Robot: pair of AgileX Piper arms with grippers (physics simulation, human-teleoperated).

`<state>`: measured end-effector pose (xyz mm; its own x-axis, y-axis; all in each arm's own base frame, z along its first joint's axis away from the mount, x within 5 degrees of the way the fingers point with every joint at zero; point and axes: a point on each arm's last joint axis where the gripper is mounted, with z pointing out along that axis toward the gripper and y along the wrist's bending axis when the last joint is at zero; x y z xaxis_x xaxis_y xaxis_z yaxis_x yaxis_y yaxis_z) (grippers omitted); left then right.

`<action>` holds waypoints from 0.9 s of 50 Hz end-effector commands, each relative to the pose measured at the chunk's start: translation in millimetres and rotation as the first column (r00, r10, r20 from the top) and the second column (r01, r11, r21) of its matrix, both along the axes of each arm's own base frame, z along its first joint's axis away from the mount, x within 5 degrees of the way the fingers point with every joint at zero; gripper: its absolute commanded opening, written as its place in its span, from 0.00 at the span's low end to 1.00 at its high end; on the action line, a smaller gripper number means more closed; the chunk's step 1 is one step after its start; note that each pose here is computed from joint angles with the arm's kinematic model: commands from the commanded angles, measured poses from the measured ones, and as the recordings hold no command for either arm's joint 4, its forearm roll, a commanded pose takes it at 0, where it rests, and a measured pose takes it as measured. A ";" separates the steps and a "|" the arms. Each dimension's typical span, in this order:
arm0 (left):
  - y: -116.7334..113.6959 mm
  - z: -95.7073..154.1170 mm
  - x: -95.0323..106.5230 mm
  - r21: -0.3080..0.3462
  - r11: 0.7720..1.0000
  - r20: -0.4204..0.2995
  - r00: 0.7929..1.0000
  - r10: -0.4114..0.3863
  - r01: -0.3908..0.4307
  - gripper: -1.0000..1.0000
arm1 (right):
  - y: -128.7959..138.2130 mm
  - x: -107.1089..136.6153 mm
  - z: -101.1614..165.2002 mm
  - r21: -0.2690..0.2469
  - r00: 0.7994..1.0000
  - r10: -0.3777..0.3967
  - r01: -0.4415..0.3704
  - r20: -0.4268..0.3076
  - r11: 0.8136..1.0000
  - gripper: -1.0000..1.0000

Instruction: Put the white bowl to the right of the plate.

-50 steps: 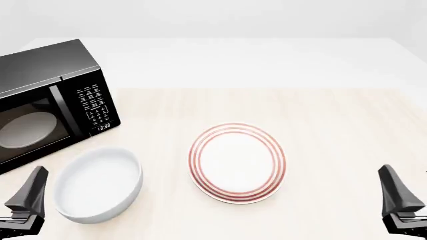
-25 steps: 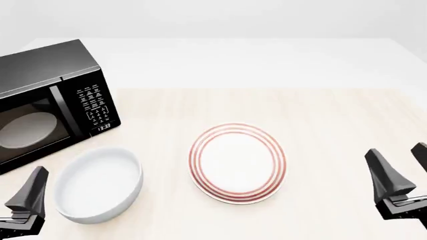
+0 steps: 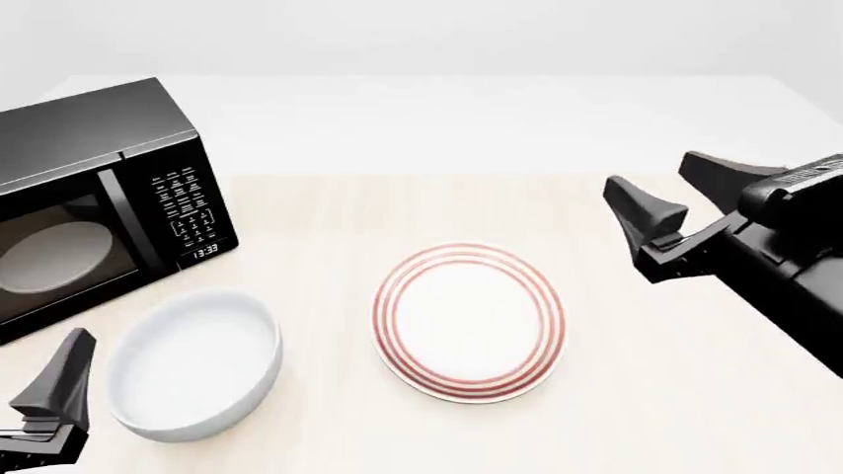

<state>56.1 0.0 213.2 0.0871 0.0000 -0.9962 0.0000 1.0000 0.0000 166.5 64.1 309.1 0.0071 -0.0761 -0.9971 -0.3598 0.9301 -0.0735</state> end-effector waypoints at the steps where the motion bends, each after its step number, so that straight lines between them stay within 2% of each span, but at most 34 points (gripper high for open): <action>1: 0.0 0.0 0.0 0.000 1.000 0.000 1.000 0.000 0.000 1.00 | 46.6 44.6 15.1 -0.028 0.993 0.115 -0.116 -0.038 0.993 1.00; 12: 0.0 0.0 0.0 0.000 1.000 0.000 1.000 0.000 0.000 1.00 | 80.1 69.9 15.9 -0.035 0.982 0.178 -0.181 -0.071 0.983 1.00; 24: 0.0 0.0 0.0 0.000 1.000 0.000 1.000 0.000 0.000 1.00 | 121.2 80.6 17.1 -0.021 0.958 0.269 -0.272 -0.097 0.962 1.00; 27: 0.0 0.0 0.0 0.000 1.000 0.000 1.000 0.000 0.000 1.00 | 133.5 83.3 13.6 -0.010 0.950 0.292 -0.295 -0.113 0.955 1.00; 28: 0.0 0.0 0.0 0.000 1.000 0.000 1.000 0.000 0.000 1.00 | 139.7 94.6 6.7 -0.026 0.947 0.283 -0.290 -0.155 0.957 1.00; 30: 0.0 0.0 0.0 0.000 1.000 0.000 1.000 0.000 0.000 1.00 | 146.0 93.1 6.6 -0.004 0.943 0.300 -0.304 -0.144 0.953 1.00; 31: 0.0 0.0 0.0 0.000 1.000 0.000 1.000 0.000 0.000 1.00 | 154.1 93.8 4.6 -0.014 0.937 0.316 -0.322 -0.148 0.947 1.00; 45: 0.0 0.0 0.0 0.000 1.000 0.000 1.000 0.000 0.000 1.00 | 176.6 106.1 0.6 0.015 0.925 0.337 -0.340 -0.177 0.940 1.00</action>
<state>56.1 0.0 213.2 0.0871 0.0000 -0.9962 0.0000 1.0000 0.0000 262.8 218.4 315.2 -0.1108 -0.1185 -0.9868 -0.6416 0.7668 -0.0200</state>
